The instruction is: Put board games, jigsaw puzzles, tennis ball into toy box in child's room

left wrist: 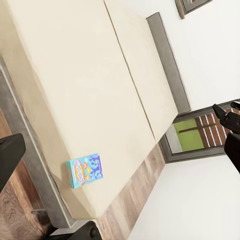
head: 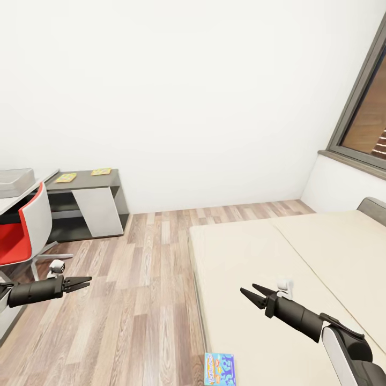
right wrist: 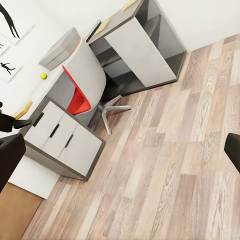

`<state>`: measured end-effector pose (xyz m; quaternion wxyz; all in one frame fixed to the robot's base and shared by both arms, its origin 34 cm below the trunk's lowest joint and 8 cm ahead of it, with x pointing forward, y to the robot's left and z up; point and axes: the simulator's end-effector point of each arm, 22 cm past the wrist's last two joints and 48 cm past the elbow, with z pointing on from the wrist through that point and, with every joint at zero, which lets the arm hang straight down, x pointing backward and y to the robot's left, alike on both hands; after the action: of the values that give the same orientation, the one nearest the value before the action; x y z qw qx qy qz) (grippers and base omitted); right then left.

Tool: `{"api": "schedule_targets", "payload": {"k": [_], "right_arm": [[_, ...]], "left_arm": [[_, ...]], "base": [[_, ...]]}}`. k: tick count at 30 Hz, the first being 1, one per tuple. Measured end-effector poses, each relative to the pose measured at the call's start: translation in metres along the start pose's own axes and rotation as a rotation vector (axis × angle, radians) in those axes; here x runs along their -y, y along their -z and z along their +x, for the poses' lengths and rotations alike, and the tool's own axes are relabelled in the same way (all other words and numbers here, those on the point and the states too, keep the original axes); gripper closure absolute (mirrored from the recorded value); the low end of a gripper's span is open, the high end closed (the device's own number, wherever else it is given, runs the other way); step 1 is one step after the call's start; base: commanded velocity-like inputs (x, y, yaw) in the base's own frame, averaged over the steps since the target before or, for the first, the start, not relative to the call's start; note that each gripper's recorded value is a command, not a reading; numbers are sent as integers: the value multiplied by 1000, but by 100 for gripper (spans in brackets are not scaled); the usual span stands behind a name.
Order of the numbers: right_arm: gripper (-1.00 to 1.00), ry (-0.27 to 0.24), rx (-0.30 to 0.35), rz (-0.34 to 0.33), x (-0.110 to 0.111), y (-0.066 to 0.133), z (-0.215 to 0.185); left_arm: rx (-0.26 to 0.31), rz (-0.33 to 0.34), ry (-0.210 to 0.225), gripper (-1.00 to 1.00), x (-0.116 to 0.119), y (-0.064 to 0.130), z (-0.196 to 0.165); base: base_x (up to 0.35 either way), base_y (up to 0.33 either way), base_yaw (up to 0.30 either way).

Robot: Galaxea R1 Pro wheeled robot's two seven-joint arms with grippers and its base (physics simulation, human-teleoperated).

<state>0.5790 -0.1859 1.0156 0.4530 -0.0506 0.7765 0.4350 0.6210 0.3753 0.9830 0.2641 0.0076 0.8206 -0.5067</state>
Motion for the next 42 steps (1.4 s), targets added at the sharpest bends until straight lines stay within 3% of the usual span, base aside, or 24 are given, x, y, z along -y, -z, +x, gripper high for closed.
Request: {"api": "schedule_targets", "payload": {"k": [15, 42], "right_arm": [[-100, 0, 0, 0, 0, 0, 0], [-100, 2, 2, -3, -2, 0, -1]], "left_arm": [[0, 1, 0, -100, 0, 0, 0], [0, 1, -1, -100, 1, 0, 0]], "base": [[0, 106, 0], [0, 217, -12]]}}
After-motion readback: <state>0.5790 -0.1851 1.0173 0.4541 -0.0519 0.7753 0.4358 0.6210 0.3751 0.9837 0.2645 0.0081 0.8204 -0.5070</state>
